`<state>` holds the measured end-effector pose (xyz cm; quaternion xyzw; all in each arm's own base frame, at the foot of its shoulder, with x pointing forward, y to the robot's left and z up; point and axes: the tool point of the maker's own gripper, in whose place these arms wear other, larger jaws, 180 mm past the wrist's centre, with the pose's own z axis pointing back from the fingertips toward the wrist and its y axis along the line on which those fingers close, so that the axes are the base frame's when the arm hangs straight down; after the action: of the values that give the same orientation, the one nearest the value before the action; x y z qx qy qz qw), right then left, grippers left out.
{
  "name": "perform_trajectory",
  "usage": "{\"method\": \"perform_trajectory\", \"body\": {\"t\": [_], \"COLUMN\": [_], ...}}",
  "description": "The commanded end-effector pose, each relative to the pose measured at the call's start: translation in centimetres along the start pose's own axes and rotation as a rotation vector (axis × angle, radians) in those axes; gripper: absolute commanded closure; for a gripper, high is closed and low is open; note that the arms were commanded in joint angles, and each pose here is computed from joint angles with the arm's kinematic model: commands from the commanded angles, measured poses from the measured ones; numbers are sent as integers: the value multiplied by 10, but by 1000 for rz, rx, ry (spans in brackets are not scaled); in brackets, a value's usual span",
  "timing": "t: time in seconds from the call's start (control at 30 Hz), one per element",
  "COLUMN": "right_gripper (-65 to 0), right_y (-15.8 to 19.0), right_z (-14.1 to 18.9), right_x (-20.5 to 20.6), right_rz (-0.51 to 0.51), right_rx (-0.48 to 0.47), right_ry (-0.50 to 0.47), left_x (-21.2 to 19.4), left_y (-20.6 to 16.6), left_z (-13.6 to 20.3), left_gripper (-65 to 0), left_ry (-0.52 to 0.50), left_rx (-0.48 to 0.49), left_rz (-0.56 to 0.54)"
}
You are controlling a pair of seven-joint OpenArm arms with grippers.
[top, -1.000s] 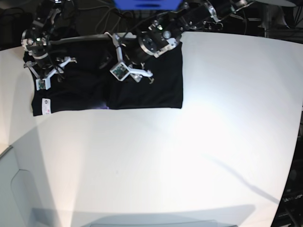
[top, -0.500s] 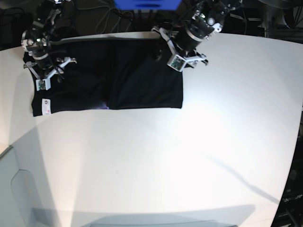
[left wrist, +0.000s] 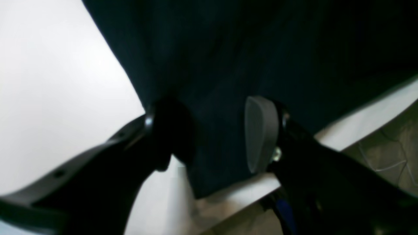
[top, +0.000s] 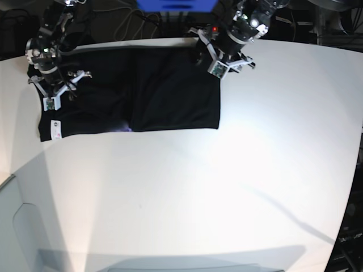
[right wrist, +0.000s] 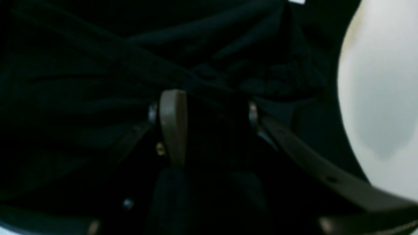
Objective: Fold the T-shirt properly
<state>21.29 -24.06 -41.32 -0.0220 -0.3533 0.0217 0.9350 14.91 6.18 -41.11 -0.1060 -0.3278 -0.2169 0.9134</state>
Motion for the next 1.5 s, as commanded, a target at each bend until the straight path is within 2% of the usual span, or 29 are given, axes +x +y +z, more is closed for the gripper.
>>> {"method": "perform_trajectory", "body": {"t": [0.0, 0.13, 0.3, 0.5, 0.63, 0.73, 0.97, 1.17, 1.47], "right_gripper": [-240, -240, -244, -245, -268, -295, -358, -360, -360], "right_y": [-1, -3, -5, -9, -27, -40, -48, -58, -63], "right_z": [3, 2, 10, 34, 44, 46, 22, 3, -4], "right_x": [8, 15, 31, 65, 68, 62, 37, 19, 22], "right_rz": [24, 22, 46, 95, 60, 44, -1, -25, -35], "right_rx": [6, 1, -17, -62, -122, -150, -124, -105, -103], "right_ry": [-23, -41, -84, -182, -200, -187, -111, -48, -49], "left_x": [2, -8, -5, 16, 30, 39, 47, 47, 50], "left_y": [2, 7, 7, 2, -1, -2, -3, -2, 12], "left_z": [1, -6, -6, 3, 8, 11, 14, 14, 15], "left_gripper": [-330, -330, -330, -330, -330, -330, -330, -330, -330], "left_ry": [-13, 18, 10, -50, -89, -114, -136, -137, -145], "left_rx": [4, 16, 15, 3, -3, -6, -8, -7, 32], "left_rz": [-5, -10, -10, -9, -8, -9, -10, -10, -2]}}
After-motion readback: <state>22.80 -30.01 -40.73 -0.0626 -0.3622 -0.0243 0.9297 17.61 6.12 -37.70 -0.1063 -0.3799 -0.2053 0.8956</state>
